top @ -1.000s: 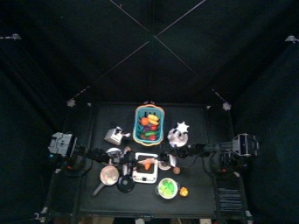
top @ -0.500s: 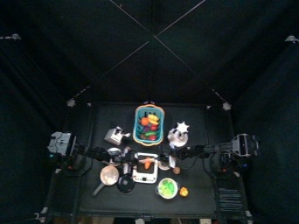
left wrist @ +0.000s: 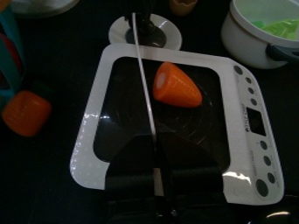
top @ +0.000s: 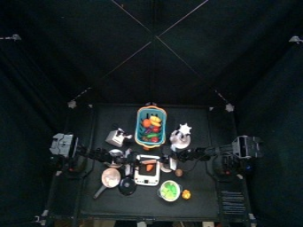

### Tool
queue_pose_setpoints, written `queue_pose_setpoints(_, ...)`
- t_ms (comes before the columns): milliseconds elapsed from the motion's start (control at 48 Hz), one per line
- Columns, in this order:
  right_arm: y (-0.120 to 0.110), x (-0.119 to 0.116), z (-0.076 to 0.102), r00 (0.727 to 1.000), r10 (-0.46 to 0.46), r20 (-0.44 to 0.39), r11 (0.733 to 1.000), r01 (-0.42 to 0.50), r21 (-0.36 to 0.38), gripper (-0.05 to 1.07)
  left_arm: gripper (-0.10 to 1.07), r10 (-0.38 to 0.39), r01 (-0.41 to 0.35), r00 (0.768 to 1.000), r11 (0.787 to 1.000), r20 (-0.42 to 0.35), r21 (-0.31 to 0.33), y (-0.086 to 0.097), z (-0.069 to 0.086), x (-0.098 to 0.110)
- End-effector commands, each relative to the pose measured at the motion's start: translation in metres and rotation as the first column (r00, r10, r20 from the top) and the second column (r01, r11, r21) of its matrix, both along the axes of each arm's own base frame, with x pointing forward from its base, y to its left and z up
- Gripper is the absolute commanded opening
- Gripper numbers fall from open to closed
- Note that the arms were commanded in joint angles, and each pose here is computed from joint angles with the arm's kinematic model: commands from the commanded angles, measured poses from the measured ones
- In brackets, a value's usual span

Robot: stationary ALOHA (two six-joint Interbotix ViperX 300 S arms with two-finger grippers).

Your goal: Cut carrot

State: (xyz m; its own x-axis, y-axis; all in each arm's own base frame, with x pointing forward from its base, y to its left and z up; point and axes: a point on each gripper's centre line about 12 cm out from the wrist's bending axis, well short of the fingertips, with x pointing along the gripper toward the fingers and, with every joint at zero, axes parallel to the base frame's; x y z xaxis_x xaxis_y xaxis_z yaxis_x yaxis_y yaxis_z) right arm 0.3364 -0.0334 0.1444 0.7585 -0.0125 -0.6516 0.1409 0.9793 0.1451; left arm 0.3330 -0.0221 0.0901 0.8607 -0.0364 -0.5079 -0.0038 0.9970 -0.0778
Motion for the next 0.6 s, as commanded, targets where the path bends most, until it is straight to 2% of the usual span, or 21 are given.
queue_pose_setpoints(0,-0.006,-0.002,0.017,0.999,-0.028,0.039,0.999,0.028,-0.015,0.37,0.29,-0.033,0.033,0.999,0.999,0.008,0.012,-0.005,0.007,-0.004)
queue_pose_setpoints(208,-0.007,-0.003,0.03,0.997,-0.029,0.074,0.999,0.031,-0.025,0.36,0.29,-0.06,0.059,0.997,0.998,0.058,0.025,-0.007,0.023,-0.004)
queue_pose_setpoints(583,-0.004,-0.002,0.03,0.997,-0.025,0.074,0.999,0.027,-0.022,0.36,0.29,-0.06,0.059,0.997,0.998,0.057,0.025,-0.007,0.023,-0.003)
